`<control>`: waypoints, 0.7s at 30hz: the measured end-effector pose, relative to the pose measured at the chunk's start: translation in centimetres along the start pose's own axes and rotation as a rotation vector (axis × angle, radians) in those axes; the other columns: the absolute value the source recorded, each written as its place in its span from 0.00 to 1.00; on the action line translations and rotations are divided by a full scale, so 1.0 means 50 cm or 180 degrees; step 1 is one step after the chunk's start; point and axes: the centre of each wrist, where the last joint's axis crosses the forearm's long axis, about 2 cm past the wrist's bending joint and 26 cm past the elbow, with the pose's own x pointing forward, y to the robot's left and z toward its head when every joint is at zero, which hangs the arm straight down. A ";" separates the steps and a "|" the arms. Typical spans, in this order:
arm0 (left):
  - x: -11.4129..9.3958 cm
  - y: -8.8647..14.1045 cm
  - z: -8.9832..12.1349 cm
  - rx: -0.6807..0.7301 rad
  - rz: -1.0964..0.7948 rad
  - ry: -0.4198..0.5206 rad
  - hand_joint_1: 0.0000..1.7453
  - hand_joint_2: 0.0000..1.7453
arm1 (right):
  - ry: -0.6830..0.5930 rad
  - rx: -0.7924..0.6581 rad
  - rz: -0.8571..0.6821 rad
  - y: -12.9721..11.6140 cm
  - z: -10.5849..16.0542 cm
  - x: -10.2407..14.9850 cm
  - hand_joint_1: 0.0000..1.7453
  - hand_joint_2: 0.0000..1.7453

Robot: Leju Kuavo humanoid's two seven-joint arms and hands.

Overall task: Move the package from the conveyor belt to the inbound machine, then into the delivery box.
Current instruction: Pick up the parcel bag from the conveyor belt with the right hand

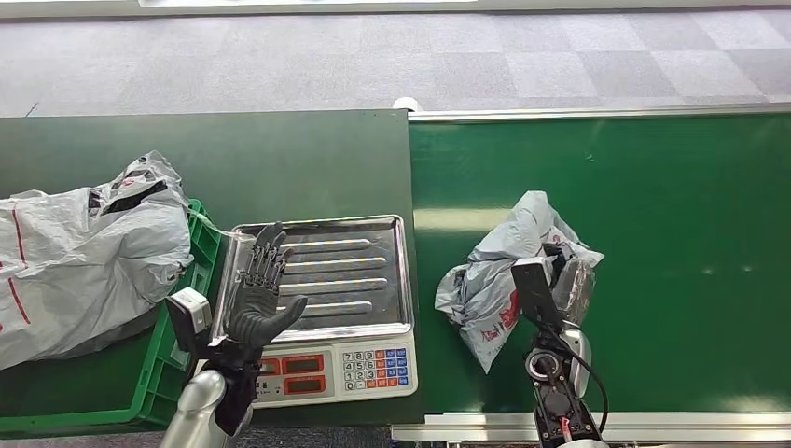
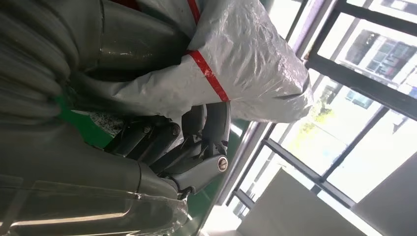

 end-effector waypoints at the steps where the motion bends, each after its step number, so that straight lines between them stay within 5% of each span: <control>1: 0.001 -0.001 -0.002 -0.0001 0.0001 -0.0008 0.00 1.00 | -0.0037 -0.0080 -0.0017 -0.007 -0.005 0.004 1.00 1.00; 10: 0.004 -0.005 -0.016 0.0175 -0.0120 -0.0321 0.00 1.00 | -0.0687 -0.0760 -0.0094 -0.070 -0.029 0.057 1.00 1.00; 21: 0.013 0.000 -0.027 0.0455 -0.0313 -0.0619 0.00 1.00 | -0.1890 -0.0366 0.0291 -0.029 -0.102 0.208 1.00 1.00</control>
